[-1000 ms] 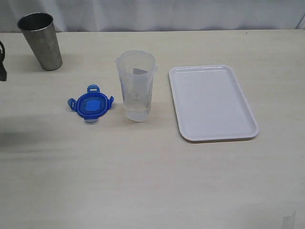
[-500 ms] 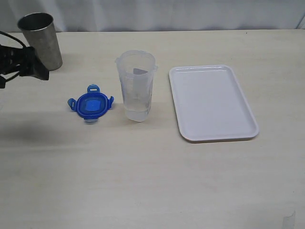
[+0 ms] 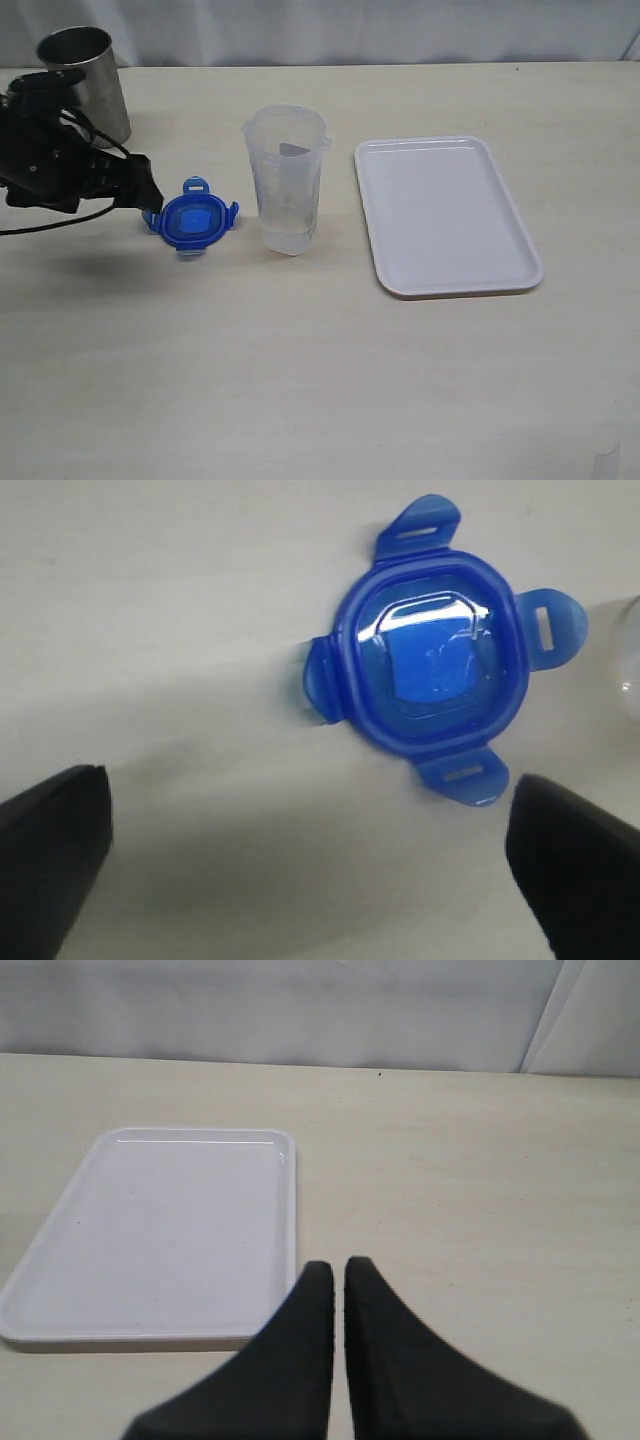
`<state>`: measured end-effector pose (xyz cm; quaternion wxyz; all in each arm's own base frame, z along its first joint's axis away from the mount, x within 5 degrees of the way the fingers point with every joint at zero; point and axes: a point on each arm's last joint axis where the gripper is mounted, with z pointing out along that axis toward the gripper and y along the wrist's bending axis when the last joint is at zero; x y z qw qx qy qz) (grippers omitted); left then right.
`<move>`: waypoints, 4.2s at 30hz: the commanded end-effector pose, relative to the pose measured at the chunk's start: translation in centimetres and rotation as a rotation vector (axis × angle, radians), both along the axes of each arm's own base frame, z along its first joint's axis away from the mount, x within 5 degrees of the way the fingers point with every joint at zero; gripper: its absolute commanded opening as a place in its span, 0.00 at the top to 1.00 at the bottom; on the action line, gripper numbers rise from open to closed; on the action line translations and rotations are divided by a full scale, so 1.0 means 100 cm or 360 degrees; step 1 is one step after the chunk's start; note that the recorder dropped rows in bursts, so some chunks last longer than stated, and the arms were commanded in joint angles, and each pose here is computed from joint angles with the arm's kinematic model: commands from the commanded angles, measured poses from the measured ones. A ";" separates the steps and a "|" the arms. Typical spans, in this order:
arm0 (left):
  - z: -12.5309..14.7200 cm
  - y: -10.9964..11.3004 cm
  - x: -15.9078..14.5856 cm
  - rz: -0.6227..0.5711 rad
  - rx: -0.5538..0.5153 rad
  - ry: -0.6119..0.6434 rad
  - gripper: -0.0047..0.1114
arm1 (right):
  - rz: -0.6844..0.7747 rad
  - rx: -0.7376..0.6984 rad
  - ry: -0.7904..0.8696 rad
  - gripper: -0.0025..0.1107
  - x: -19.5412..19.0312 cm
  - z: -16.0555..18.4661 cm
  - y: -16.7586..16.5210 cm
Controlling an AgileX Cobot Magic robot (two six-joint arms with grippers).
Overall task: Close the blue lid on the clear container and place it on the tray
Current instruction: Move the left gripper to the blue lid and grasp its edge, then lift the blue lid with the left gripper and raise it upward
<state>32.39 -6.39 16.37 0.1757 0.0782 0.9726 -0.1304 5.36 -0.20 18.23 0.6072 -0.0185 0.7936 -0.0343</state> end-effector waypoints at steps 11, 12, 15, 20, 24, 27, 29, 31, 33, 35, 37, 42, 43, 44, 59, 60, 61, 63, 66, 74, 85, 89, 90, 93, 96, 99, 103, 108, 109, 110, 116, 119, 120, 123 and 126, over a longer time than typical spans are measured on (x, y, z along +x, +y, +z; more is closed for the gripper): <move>-0.027 -0.017 0.008 0.0031 0.0032 -0.0024 0.41 | -0.0008 0.0006 -0.0014 0.94 0.000 0.000 0.000; -0.027 -0.016 0.009 0.0035 0.0034 -0.0037 0.45 | -0.0008 0.0006 -0.0014 0.94 0.000 0.000 0.000; -0.027 -0.016 0.010 0.0048 0.0031 -0.0046 0.49 | -0.0008 0.0006 -0.0014 0.94 0.000 0.000 0.000; -0.027 -0.017 0.012 0.0103 -0.0006 -0.0057 0.48 | -0.0008 0.0006 -0.0014 0.94 0.000 0.000 0.000; -0.035 -0.017 0.013 0.0123 -0.0005 -0.0041 0.49 | -0.0008 0.0006 -0.0014 0.94 0.000 0.000 0.000; -0.046 -0.016 0.016 0.0132 0.0019 -0.0035 0.49 | -0.0008 0.0006 -0.0014 0.94 0.000 0.000 0.000; -0.054 -0.015 0.018 0.0123 0.0045 -0.0044 0.49 | -0.0008 0.0006 -0.0014 0.94 0.000 0.000 0.000; -0.060 -0.014 0.020 0.0137 0.0061 -0.0051 0.49 | -0.0008 0.0006 -0.0014 0.94 0.000 0.000 0.000; -0.065 -0.014 0.020 0.0143 0.0071 -0.0049 0.49 | -0.0008 0.0006 -0.0014 0.94 0.000 0.000 0.000; -0.069 -0.014 0.021 0.0148 0.0079 -0.0045 0.49 | -0.0008 0.0006 -0.0014 0.94 0.000 0.000 0.000; -0.071 -0.014 0.021 0.0149 0.0081 -0.0039 0.49 | -0.0008 0.0006 -0.0014 0.94 0.000 0.000 0.000; -0.070 -0.014 0.023 0.0149 0.0079 -0.0045 0.49 | -0.0008 0.0006 -0.0014 0.94 0.000 0.000 0.000; -0.070 -0.015 0.023 0.0142 0.0073 -0.0032 0.49 | -0.0008 0.0006 -0.0014 0.94 0.000 0.000 0.000; -0.069 -0.015 0.024 0.0138 0.0064 -0.0023 0.49 | -0.0008 0.0006 -0.0014 0.94 0.000 0.000 0.000; -0.064 -0.024 0.024 0.0124 -0.0076 0.0067 0.49 | -0.0008 0.0006 -0.0014 0.94 0.000 0.000 0.000; -0.064 -0.024 0.025 0.0124 -0.0069 0.0055 0.49 | -0.0008 0.0006 -0.0014 0.94 0.000 0.000 0.000; -0.064 -0.023 0.025 0.0128 -0.0065 0.0044 0.49 | -0.0008 0.0006 -0.0014 0.94 0.000 0.000 0.000; -0.064 -0.024 0.025 0.0124 -0.0068 0.0054 0.50 | -0.0008 0.0006 -0.0014 0.94 0.000 0.000 0.000; -0.064 -0.024 0.025 0.0121 -0.0067 0.0053 0.66 | -0.0008 0.0006 -0.0014 0.94 0.000 0.000 0.000; -0.064 -0.024 0.025 0.0127 -0.0072 0.0054 0.70 | -0.0008 0.0006 -0.0014 0.94 0.000 0.000 0.000; -0.064 -0.023 0.025 0.0084 -0.0054 0.0044 0.69 | -0.0008 0.0006 -0.0014 0.94 0.000 0.000 0.000; -0.062 -0.024 0.026 0.0070 -0.0062 0.0046 0.69 | -0.0008 0.0006 -0.0014 0.94 0.000 0.000 0.000; -0.061 -0.024 0.027 0.0067 -0.0066 0.0043 0.69 | -0.0008 0.0006 -0.0014 0.94 0.000 0.000 0.000; -0.056 -0.027 0.030 0.0047 -0.0089 0.0050 0.69 | -0.0008 0.0006 -0.0014 0.94 0.000 0.000 0.000; -0.056 -0.027 0.031 0.0039 -0.0085 0.0046 0.69 | -0.0008 0.0006 -0.0014 0.94 0.000 0.000 0.000; -0.056 -0.026 0.030 0.0014 -0.0063 0.0042 0.69 | -0.0008 0.0006 -0.0014 0.94 0.000 0.000 0.000; -0.056 -0.026 0.029 -0.0014 -0.0048 0.0051 0.64 | -0.0008 0.0006 -0.0014 0.94 0.000 0.000 0.000; -0.057 -0.025 0.029 -0.0038 -0.0029 0.0051 0.60 | -0.0008 0.0006 -0.0014 0.94 0.000 0.000 0.000; -0.057 -0.025 0.029 -0.0038 -0.0029 0.0051 0.60 | -0.0008 0.0006 -0.0014 0.94 0.000 0.000 0.000; -0.057 -0.025 0.029 -0.0038 -0.0029 0.0051 0.60 | -0.0008 0.0006 -0.0014 0.94 0.000 0.000 0.000; -0.057 -0.025 0.029 -0.0038 -0.0029 0.0051 0.60 | -0.0008 0.0006 -0.0014 0.94 0.000 0.000 0.000; -0.057 -0.025 0.029 -0.0038 -0.0029 0.0051 0.60 | -0.0008 0.0006 -0.0014 0.94 0.000 0.000 0.000; -0.057 -0.025 0.029 -0.0038 -0.0029 0.0051 0.62 | -0.0008 0.0006 -0.0014 0.94 0.000 0.000 0.000; -0.056 -0.025 0.029 -0.0030 -0.0034 0.0052 0.69 | -0.0008 0.0006 -0.0014 0.94 0.000 0.000 0.000; -0.056 -0.025 0.029 -0.0030 -0.0034 0.0052 0.76 | -0.0008 0.0006 -0.0014 0.94 0.000 0.000 0.000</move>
